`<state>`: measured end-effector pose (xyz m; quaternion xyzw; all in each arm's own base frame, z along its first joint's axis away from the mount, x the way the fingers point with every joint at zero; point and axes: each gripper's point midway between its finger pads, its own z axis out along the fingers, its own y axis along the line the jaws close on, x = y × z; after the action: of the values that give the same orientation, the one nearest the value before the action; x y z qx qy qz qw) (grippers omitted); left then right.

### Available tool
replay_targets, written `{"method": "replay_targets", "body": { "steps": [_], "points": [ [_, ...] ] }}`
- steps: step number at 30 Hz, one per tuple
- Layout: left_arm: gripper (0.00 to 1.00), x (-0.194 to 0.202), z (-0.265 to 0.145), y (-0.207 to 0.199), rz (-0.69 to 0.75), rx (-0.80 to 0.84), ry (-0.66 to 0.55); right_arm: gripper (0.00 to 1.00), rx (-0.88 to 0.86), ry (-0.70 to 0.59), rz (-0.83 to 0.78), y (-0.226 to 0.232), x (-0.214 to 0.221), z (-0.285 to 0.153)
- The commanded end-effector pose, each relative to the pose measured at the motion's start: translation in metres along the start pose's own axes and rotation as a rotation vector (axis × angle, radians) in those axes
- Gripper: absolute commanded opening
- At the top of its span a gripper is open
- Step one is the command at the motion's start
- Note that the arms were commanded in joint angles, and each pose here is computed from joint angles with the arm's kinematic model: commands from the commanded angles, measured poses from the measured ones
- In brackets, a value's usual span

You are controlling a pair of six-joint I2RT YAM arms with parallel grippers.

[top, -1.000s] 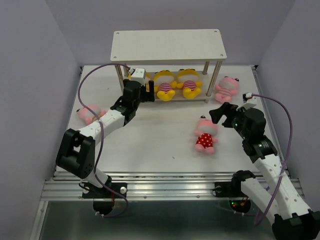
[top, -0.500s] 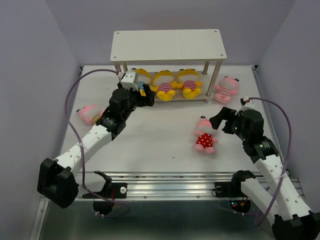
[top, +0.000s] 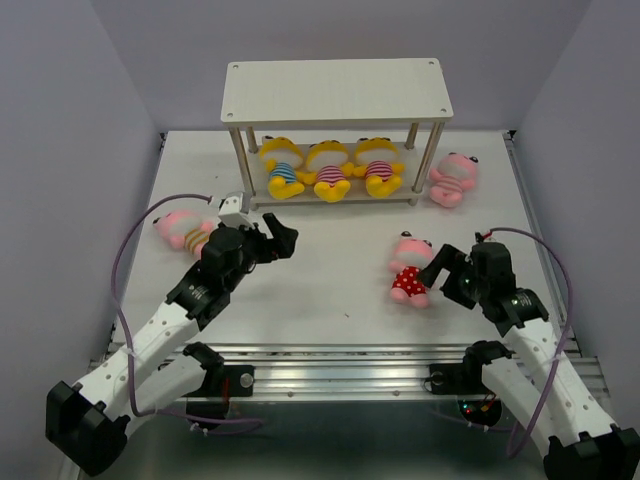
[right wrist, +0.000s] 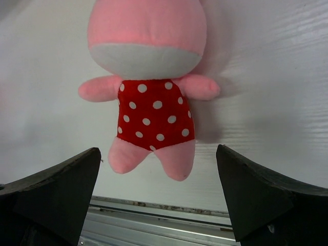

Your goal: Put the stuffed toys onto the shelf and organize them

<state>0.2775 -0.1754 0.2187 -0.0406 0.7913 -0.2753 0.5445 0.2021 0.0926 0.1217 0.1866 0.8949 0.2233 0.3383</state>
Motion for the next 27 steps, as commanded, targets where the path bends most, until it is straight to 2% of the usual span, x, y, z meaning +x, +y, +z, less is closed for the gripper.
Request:
{"method": "replay_targets", "body": {
  "steps": [1, 4, 10, 14, 16, 19, 20, 22, 27],
  "points": [
    [0.99, 0.009, -0.011, 0.003, -0.084, 0.000, 0.001, 1.00, -0.037, 0.065, 0.068, 0.003, 0.019, 0.008],
    [0.99, 0.009, -0.012, 0.003, -0.089, 0.001, 0.000, 0.99, -0.052, 0.096, 0.088, 0.002, 0.028, 0.016],
    [0.99, 0.010, -0.010, 0.003, -0.091, -0.001, 0.008, 0.81, -0.060, 0.140, 0.104, -0.001, 0.041, 0.023],
    [0.99, 0.011, -0.009, 0.005, -0.088, -0.011, 0.009, 0.59, -0.069, 0.154, 0.101, -0.001, 0.043, 0.027],
    [0.99, 0.012, -0.009, 0.006, -0.088, -0.014, 0.010, 0.44, -0.058, 0.154, 0.106, -0.004, 0.044, 0.029],
    [0.99, 0.013, -0.008, 0.007, -0.086, -0.017, 0.012, 0.32, -0.064, 0.158, 0.105, -0.003, 0.045, 0.030],
    [0.99, 0.013, -0.009, 0.007, -0.083, -0.018, 0.013, 0.16, -0.081, 0.168, 0.097, 0.001, 0.045, 0.029],
    [0.99, 0.012, -0.009, 0.007, -0.088, -0.017, 0.006, 0.01, -0.094, 0.160, 0.082, 0.004, 0.042, 0.027],
    [0.99, 0.012, -0.010, 0.009, -0.090, -0.022, 0.001, 0.01, -0.127, 0.052, -0.007, 0.021, 0.009, 0.010]
  ]
}}
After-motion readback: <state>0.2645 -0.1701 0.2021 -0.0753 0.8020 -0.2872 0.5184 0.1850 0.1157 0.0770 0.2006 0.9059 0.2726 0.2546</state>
